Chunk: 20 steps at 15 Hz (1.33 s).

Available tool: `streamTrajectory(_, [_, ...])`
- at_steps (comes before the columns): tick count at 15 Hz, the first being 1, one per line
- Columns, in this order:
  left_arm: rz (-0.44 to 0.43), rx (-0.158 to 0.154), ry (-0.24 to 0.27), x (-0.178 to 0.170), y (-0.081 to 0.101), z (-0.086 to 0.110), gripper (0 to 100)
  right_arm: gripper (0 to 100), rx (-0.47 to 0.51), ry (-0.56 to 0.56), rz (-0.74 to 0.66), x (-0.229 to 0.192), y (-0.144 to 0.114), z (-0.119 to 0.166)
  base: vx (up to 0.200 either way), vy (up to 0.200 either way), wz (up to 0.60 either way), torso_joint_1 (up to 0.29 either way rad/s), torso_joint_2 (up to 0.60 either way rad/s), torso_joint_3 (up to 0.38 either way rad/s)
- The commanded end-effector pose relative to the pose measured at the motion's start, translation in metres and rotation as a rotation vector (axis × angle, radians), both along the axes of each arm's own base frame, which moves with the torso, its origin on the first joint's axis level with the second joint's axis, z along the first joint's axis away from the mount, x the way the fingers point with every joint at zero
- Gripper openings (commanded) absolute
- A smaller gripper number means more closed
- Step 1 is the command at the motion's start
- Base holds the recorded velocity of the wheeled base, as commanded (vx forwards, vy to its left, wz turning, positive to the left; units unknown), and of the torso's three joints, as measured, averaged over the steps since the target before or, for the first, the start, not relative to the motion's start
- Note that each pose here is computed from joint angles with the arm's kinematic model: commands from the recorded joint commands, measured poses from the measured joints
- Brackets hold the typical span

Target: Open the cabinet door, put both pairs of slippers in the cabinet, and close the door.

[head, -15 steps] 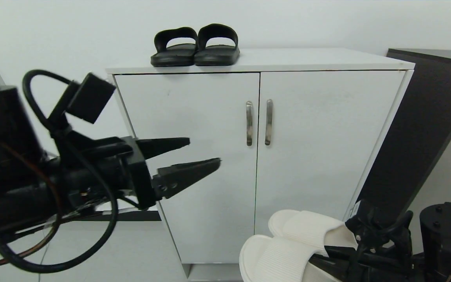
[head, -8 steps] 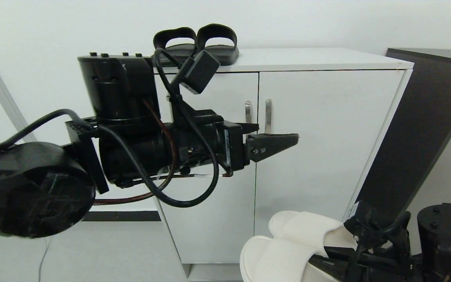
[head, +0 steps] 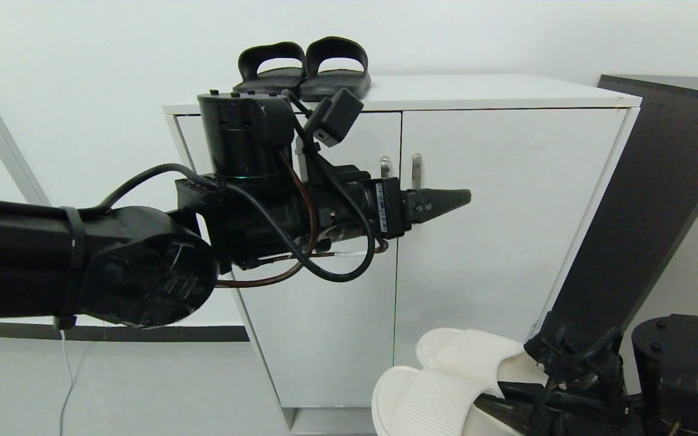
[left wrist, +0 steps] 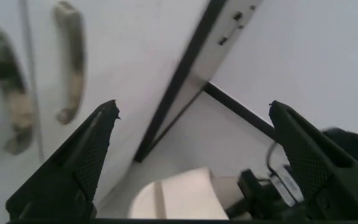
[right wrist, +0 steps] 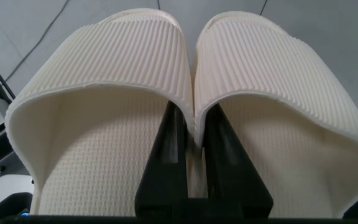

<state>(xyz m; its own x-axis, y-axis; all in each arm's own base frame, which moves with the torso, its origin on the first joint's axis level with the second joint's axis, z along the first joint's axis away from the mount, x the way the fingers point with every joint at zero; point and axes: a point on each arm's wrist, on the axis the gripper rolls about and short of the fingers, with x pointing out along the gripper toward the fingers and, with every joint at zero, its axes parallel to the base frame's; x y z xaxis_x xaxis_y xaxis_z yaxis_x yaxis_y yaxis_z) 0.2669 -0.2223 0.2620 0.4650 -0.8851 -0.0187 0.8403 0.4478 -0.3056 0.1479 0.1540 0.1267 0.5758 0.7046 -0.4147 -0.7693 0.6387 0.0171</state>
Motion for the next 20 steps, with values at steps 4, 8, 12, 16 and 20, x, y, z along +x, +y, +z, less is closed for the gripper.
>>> streamTrajectory(4, [0.113, 0.001, -0.003, 0.013, -0.01, 0.002, 100, 0, -0.003, 0.001, 0.004, 0.0, 0.001, -0.001, 0.0, 0.0, 0.0, 0.0, 0.0, 0.0])
streamTrajectory(8, [0.125, 0.011, 0.008, 0.023, -0.013, 0.001, 100, 0, -0.003, 0.001, 0.002, 0.0, 0.001, -0.001, 0.0, 0.0, 0.0, 0.0, 0.0, 0.0])
streamTrajectory(12, [0.13, 0.015, 0.01, 0.034, -0.02, 0.0, 100, 0, -0.003, 0.001, 0.004, 0.0, 0.001, -0.001, 0.0, 0.0, 0.0, 0.0, 0.0, 0.0])
streamTrajectory(16, [0.134, 0.023, 0.02, 0.044, -0.024, -0.008, 100, 0, -0.003, 0.001, 0.002, 0.0, 0.001, -0.001, 0.0, 0.0, 0.0, 0.0, 0.0, 0.0])
streamTrajectory(20, [0.131, 0.021, 0.025, 0.044, -0.024, -0.008, 0, 0, -0.007, 0.006, 0.005, 0.0, 0.0, -0.002, 0.0, 0.0, 0.0, 0.0, 0.0, 0.0])
